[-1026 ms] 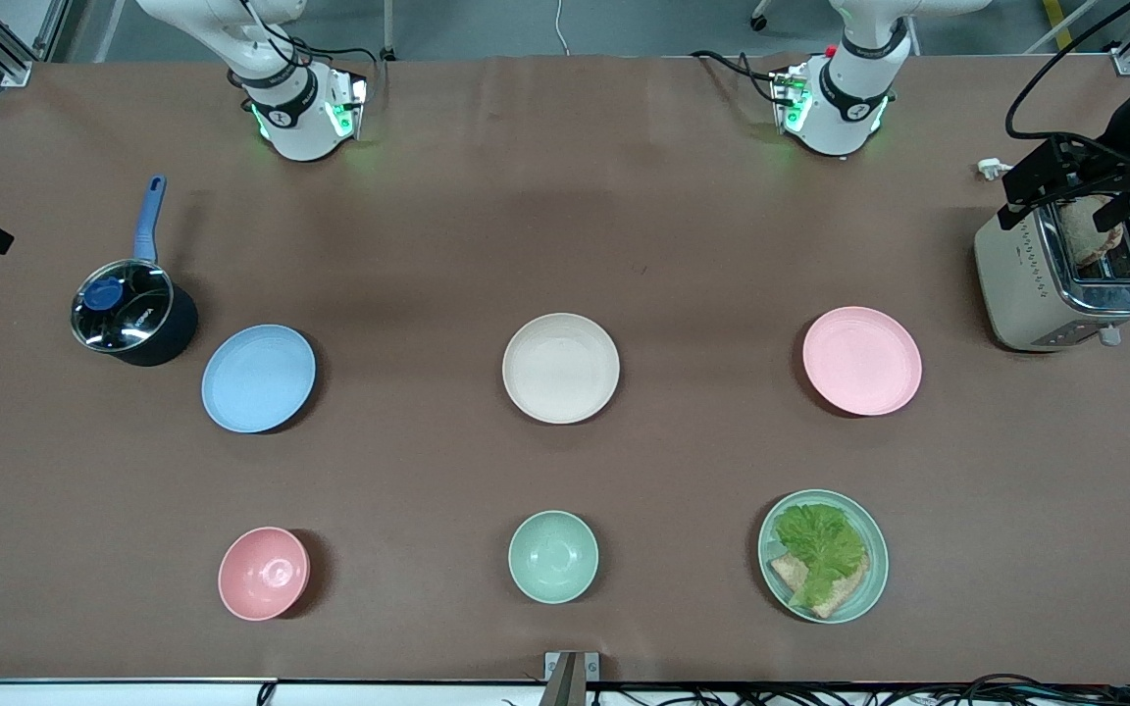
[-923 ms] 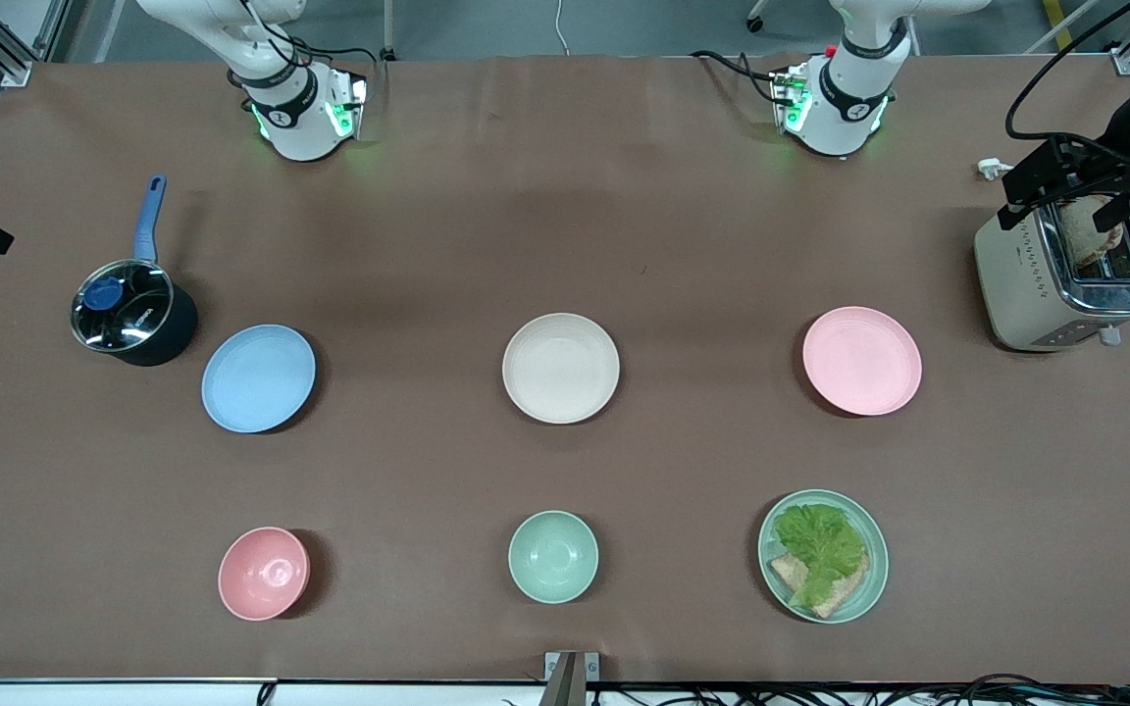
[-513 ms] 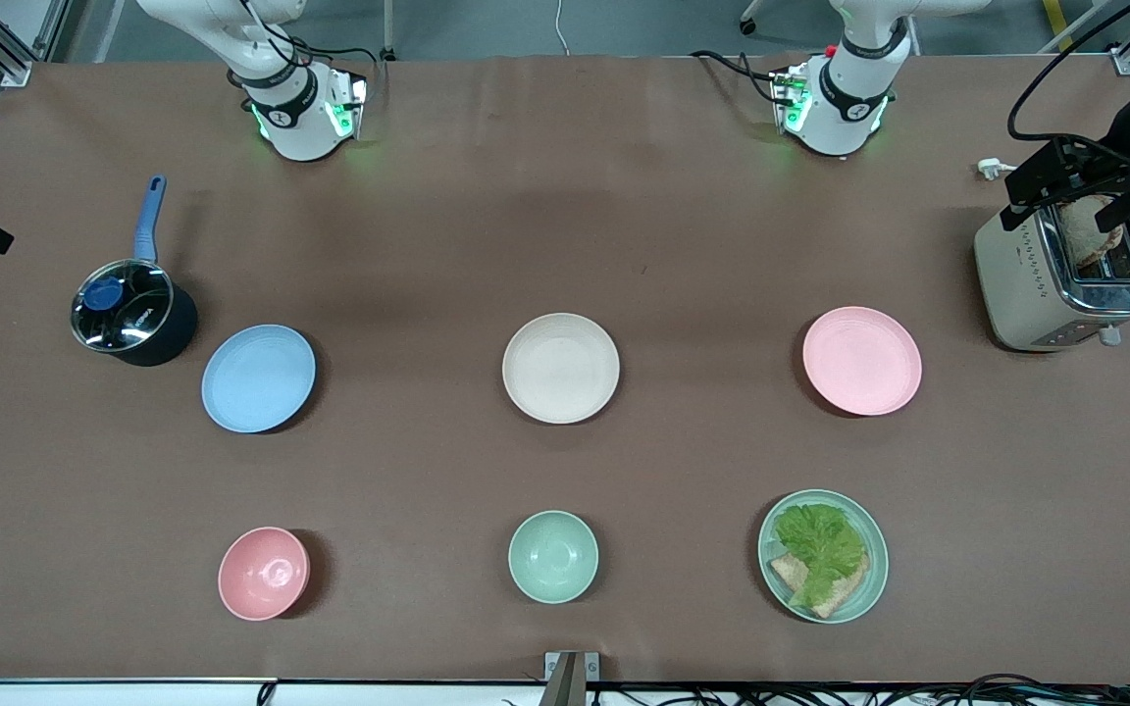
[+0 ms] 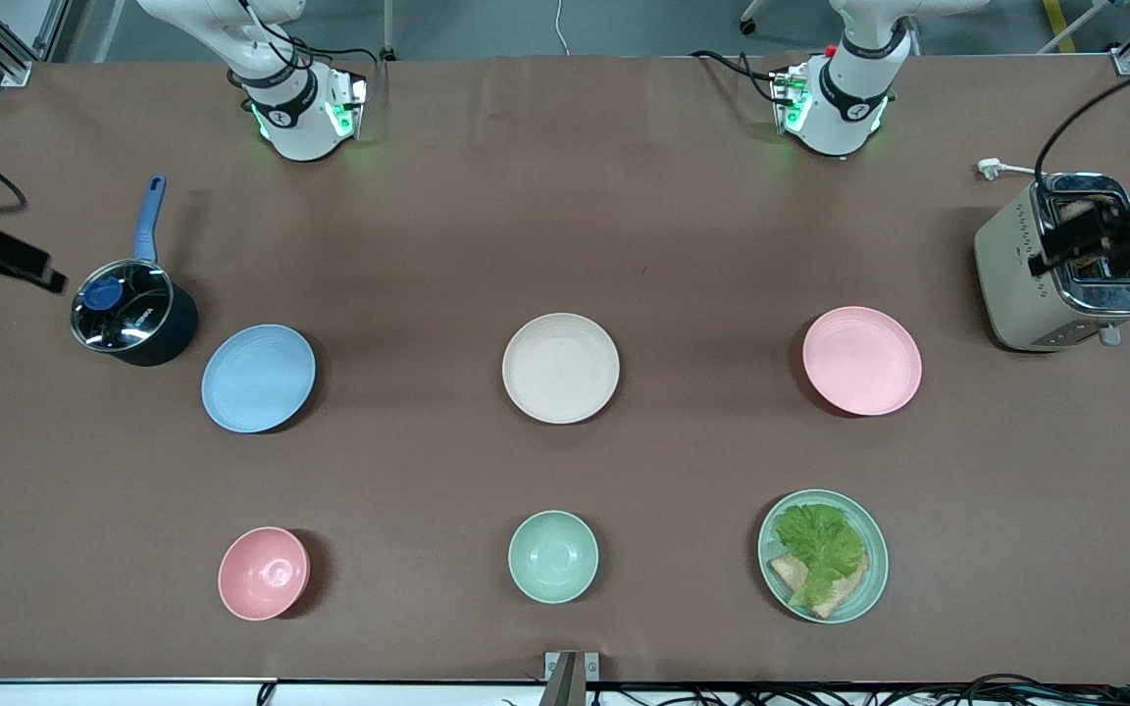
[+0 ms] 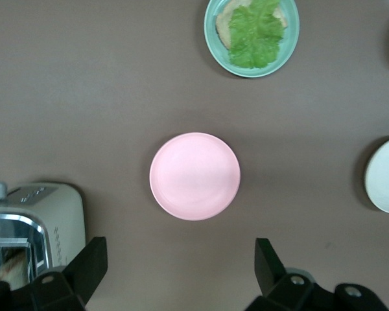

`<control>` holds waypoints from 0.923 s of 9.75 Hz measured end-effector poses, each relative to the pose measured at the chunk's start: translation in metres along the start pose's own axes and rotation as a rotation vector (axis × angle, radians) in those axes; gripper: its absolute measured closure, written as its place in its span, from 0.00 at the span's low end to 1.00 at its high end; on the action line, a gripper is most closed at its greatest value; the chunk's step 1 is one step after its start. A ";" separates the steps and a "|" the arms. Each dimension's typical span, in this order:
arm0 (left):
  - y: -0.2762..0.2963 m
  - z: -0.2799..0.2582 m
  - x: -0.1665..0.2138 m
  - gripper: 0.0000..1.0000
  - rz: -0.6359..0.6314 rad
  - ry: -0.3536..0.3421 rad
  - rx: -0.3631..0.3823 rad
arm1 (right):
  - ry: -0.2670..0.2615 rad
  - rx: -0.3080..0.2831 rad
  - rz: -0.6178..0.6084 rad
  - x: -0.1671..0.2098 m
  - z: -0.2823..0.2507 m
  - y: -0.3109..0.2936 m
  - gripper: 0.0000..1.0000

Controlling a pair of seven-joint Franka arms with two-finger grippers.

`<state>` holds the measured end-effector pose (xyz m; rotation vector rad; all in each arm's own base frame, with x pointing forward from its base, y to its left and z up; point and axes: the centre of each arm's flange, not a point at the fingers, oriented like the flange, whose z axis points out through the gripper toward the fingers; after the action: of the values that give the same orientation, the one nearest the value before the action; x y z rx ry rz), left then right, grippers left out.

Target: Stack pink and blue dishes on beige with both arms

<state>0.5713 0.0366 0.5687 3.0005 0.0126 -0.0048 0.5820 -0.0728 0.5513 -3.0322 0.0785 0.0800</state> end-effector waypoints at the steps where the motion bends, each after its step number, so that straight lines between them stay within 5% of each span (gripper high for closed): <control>1: -0.012 0.036 0.006 0.00 0.024 0.004 -0.031 | -0.010 0.004 -0.047 0.011 0.046 0.012 0.00; 5: -0.049 0.183 0.026 0.00 0.119 0.021 -0.118 | -0.052 0.137 -0.127 0.023 0.213 0.081 0.00; 9: -0.077 0.302 0.025 0.13 0.180 -0.054 -0.175 | -0.026 0.226 -0.143 0.008 0.332 0.113 0.02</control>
<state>0.5947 0.0711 0.2591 2.8145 -0.2497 -0.0619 0.5669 -0.1496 0.2097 -2.8005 -0.1230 0.0925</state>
